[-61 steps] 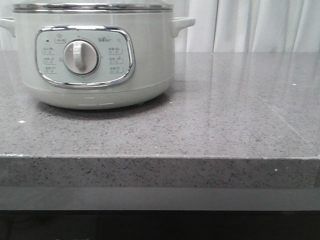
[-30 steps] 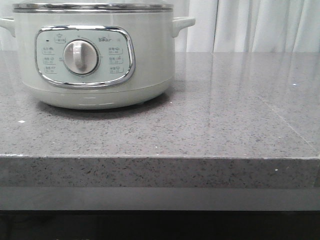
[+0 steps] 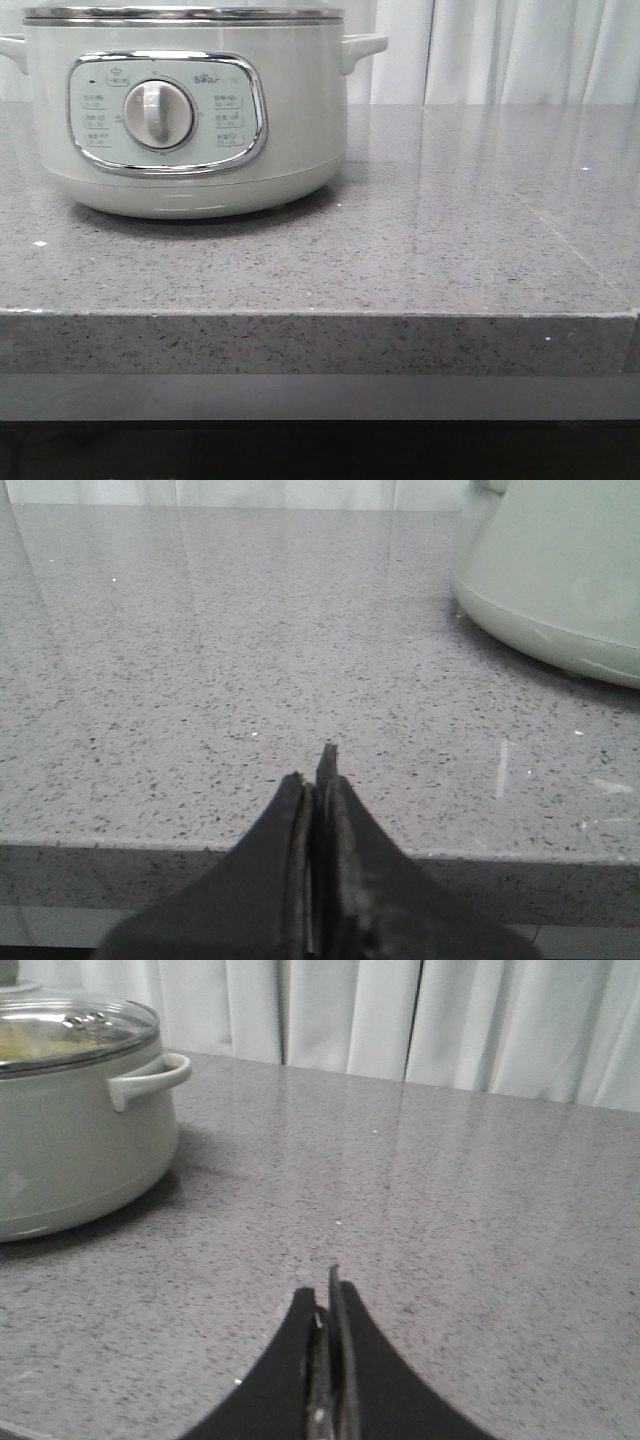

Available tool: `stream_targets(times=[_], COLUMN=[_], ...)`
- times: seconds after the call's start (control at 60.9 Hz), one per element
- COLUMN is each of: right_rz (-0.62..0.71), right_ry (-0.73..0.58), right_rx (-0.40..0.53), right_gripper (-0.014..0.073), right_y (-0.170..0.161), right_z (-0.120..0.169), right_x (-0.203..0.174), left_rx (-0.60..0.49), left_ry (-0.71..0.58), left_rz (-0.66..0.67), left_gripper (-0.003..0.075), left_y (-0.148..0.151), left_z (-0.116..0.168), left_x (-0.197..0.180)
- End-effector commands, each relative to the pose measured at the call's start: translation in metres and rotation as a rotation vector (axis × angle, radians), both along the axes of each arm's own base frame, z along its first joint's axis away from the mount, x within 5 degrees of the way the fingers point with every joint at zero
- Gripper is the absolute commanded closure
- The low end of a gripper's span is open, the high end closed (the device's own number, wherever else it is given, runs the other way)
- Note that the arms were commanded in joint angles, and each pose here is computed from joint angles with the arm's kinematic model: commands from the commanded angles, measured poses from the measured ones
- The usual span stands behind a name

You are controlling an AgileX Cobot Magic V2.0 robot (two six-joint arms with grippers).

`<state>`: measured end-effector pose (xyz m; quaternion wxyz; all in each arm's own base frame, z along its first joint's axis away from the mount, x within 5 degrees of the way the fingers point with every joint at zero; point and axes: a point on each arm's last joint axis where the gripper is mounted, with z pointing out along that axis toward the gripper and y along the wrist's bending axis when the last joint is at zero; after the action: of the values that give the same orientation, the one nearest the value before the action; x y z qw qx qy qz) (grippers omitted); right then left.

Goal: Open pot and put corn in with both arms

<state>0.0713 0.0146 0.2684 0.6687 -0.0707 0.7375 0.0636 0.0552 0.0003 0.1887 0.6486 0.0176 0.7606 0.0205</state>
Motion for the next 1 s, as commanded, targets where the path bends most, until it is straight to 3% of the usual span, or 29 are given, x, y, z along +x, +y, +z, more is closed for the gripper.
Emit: stream_targets(times=[0.0, 0.296, 0.985], right_rz=[-0.071, -0.173, -0.170], right_ry=[-0.119, -0.078, -0.075], right_rx=[0.007, 0.066, 0.069], right_gripper=[0.0662, 0.0662, 0.0662], right_y=[-0.006, -0.013, -0.013], right_z=[0.003, -0.070, -0.072], right_x=[-0.001, -0.014, -0.016], left_rx=[-0.017, -0.017, -0.017], left_ry=[-0.111, -0.111, -0.109], left_rz=[0.003, 0.003, 0.003], left_gripper=[0.0738, 0.0738, 0.0738], left_y=[0.000, 0.000, 0.000], left_z=[0.009, 0.009, 0.009], left_x=[-0.001, -0.001, -0.001])
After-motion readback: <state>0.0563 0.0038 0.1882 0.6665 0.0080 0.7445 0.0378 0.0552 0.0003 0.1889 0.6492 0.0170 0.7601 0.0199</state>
